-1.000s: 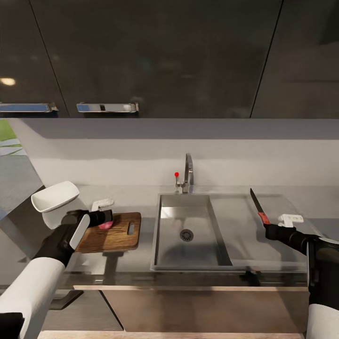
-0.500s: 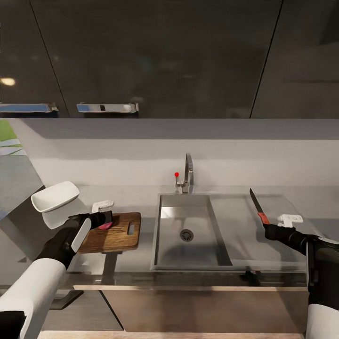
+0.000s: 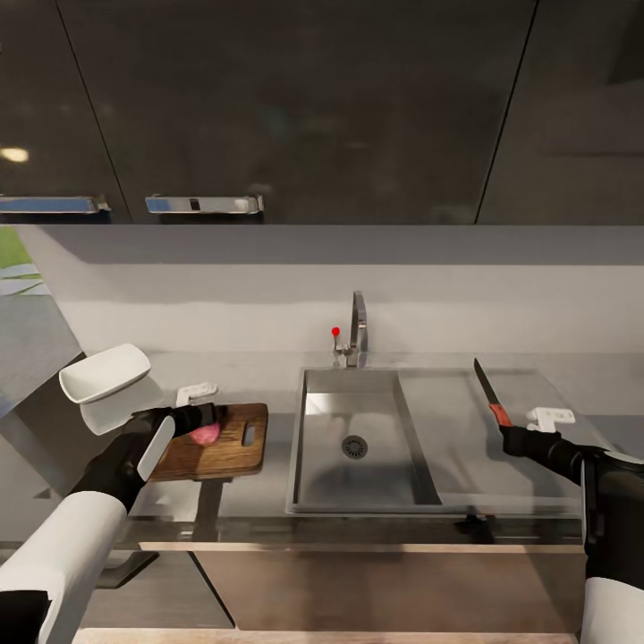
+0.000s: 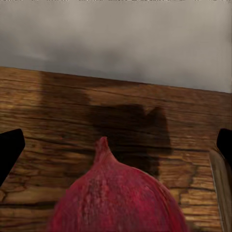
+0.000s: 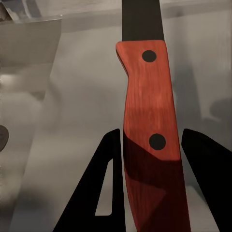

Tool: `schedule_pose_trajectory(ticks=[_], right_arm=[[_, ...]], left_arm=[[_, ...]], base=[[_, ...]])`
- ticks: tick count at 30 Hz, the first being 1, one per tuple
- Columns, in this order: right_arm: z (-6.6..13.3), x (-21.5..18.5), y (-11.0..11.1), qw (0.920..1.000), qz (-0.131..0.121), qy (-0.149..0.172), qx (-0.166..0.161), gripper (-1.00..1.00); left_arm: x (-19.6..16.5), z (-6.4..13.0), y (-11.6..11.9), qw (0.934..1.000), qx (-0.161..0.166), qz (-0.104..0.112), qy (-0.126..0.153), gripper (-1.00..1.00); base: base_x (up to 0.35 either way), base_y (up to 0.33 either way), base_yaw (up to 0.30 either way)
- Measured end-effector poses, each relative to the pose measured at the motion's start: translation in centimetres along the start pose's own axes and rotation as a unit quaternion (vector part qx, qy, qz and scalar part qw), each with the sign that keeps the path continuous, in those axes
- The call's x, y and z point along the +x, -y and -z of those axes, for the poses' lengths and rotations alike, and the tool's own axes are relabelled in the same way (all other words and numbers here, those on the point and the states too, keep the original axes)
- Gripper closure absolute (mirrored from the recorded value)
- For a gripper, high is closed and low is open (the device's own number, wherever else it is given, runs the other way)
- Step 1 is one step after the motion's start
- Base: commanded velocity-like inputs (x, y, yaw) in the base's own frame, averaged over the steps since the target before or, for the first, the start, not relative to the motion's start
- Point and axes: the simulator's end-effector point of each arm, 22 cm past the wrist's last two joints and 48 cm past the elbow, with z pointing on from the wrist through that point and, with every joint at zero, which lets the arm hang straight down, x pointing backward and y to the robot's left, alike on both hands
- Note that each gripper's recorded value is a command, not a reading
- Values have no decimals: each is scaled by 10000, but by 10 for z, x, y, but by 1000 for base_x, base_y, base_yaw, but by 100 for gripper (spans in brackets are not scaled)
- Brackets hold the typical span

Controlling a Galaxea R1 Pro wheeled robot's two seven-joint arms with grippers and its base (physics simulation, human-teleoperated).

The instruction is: In the kitchen, take the Vidalia onion out of the sink, dice it on the chopping board with the paring knife, put the diced onion into the bowl on the countertop, then place both the paring knife and the chopping board into the sink.

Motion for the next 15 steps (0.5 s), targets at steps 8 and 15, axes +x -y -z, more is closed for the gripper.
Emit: schedule_pose_trajectory(ticks=[8, 15], right_arm=[[-2, 3, -2, 10000, -23, -20, -26, 100], [-2, 3, -2, 10000, -23, -20, -26, 100]], left_arm=[[-3, 1, 0, 10000, -4, -8, 25, -100], [-3, 1, 2, 10000, 8, -8, 29, -100]], base=[[0, 0, 0], [0, 0, 0]])
